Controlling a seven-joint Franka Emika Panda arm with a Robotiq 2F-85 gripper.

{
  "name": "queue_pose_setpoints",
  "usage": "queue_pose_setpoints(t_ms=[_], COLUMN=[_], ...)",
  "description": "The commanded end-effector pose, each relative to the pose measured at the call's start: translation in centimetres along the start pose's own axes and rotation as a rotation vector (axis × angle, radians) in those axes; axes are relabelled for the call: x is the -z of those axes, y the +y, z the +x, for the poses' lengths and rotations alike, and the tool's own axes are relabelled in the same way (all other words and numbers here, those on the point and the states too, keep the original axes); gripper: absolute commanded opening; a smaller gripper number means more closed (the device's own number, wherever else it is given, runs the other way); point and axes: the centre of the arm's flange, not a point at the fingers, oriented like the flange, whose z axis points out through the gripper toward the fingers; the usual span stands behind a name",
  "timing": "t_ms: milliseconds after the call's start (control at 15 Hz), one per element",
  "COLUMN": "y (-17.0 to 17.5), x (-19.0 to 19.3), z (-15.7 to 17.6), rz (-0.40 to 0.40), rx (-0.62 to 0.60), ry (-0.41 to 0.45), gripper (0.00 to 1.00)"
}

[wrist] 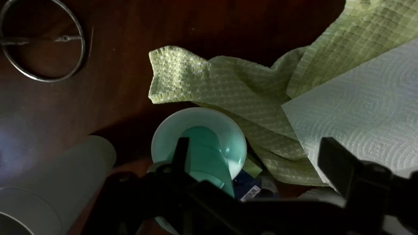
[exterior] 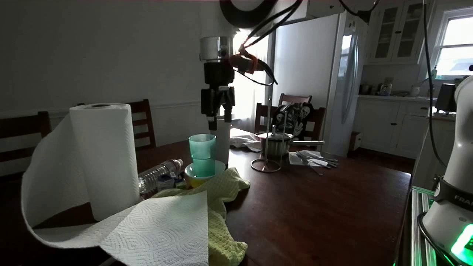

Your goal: Put the cup on the table

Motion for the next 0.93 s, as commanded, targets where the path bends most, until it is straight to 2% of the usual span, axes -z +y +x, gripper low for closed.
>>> queue_pose_setpoints(t_ms=[0, 267, 733, 800, 867], y=[-0.4, -0.9, -0.9, -0.8, -0.8], x=[-1.7, -3.5, -5.6, -5.9, -6.1], z=[3.3, 5.4, 7.8, 7.9, 8.1], rz=[-0.028, -0.023, -0.016, -0.017, -0.018], rx=[0.154, 0.247, 0.299, 0.298, 0.299], ry=[0.017, 0.043, 0.067, 0.070, 0.073], gripper=[1.00, 1.00, 1.00, 0.98, 0.82])
